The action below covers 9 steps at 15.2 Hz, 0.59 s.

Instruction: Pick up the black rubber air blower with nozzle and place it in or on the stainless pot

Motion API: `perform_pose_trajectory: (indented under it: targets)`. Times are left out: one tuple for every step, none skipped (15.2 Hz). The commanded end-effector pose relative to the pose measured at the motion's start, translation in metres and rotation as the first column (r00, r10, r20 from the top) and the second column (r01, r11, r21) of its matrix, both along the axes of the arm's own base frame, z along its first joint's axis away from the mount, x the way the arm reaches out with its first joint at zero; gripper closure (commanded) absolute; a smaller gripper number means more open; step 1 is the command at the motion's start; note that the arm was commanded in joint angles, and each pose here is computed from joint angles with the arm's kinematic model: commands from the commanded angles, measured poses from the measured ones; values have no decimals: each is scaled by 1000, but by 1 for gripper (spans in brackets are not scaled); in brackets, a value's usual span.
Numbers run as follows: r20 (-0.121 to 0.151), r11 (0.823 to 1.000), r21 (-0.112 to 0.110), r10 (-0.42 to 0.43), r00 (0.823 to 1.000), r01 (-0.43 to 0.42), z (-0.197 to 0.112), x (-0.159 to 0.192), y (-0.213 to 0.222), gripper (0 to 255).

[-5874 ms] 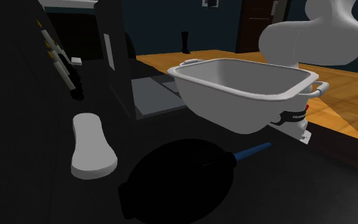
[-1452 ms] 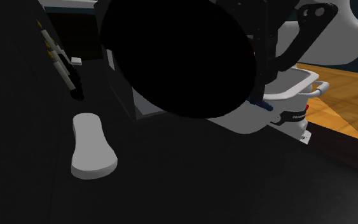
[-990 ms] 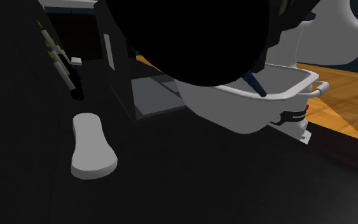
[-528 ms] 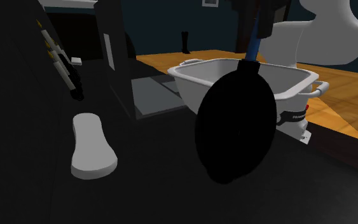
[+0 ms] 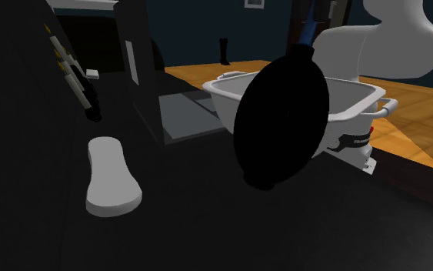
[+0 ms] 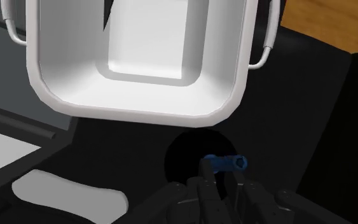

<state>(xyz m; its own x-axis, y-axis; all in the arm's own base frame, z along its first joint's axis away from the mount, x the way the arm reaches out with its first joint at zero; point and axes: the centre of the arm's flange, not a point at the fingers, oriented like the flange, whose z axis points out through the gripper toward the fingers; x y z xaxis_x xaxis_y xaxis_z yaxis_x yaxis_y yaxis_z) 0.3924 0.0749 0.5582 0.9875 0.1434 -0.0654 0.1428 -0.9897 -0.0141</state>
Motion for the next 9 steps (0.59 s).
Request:
perform_pose_trajectory:
  targets:
    - [-1,1000,0,1,1000,-1,1,-23,-10,255]
    - [-1,1000,0,1,1000,-1,1,-34,-17,255]
    - [-1,1000,0,1,1000,-1,0,-45,-24,255]
    - [-1,1000,0,1,1000,-1,0,-57,-30,255]
    - [-1,1000,0,1,1000,-1,-1,-68,-37,255]
    - [-1,1000,0,1,1000,-1,-1,-80,-44,255]
    - [-1,1000,0,1,1000,-1,-2,-91,-50,255]
    - [-1,1000,0,1,1000,-1,-2,-102,-57,255]
    - [-1,1000,0,1,1000,-1,-2,-114,-64,255]
